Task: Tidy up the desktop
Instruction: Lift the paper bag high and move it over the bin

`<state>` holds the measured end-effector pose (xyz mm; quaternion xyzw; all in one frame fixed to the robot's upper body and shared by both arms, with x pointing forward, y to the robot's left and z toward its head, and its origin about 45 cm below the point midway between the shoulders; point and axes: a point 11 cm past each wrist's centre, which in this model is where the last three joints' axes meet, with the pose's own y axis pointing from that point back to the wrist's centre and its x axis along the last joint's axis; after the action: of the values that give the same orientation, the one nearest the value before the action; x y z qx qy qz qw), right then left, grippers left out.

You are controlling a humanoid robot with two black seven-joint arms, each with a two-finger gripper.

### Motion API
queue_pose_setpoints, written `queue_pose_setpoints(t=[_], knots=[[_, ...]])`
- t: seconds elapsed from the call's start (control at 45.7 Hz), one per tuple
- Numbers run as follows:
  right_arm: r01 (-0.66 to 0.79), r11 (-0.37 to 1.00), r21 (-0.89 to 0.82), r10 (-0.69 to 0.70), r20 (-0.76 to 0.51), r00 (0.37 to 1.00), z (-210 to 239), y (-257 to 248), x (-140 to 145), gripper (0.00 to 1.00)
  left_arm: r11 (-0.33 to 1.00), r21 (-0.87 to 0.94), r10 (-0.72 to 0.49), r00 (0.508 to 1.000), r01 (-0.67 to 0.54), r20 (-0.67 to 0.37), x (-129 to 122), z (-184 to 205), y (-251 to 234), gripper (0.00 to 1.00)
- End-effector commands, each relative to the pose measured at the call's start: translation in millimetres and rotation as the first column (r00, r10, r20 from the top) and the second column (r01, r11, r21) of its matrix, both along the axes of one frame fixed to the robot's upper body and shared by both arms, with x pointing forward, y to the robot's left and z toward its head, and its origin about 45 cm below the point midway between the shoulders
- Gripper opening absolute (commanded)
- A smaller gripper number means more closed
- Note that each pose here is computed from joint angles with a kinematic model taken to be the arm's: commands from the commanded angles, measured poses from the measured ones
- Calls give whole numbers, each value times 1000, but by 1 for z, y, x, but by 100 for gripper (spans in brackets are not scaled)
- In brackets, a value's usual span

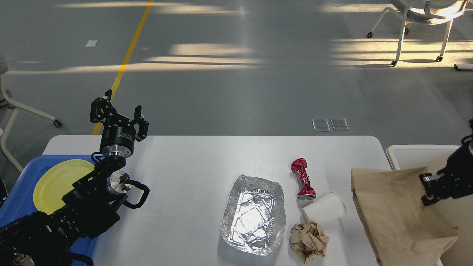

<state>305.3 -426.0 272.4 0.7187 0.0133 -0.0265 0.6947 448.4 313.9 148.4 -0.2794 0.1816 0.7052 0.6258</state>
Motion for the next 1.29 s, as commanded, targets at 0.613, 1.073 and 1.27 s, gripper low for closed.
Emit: queue_pose_setpoints(t=[0.613, 1.073, 1.27], knots=[[-432, 883, 180, 196, 696, 691, 327, 192, 53, 0, 1000, 0, 0, 1000, 0, 0, 0, 0, 0, 97], [-345, 915, 209, 128, 660, 740, 295, 168, 86, 0, 1000, 0, 0, 1000, 0, 0, 0, 0, 0, 97], [-39, 982, 185, -68, 539, 840, 188, 77, 143, 0, 1000, 0, 0, 1000, 0, 0, 0, 0, 0, 97]])
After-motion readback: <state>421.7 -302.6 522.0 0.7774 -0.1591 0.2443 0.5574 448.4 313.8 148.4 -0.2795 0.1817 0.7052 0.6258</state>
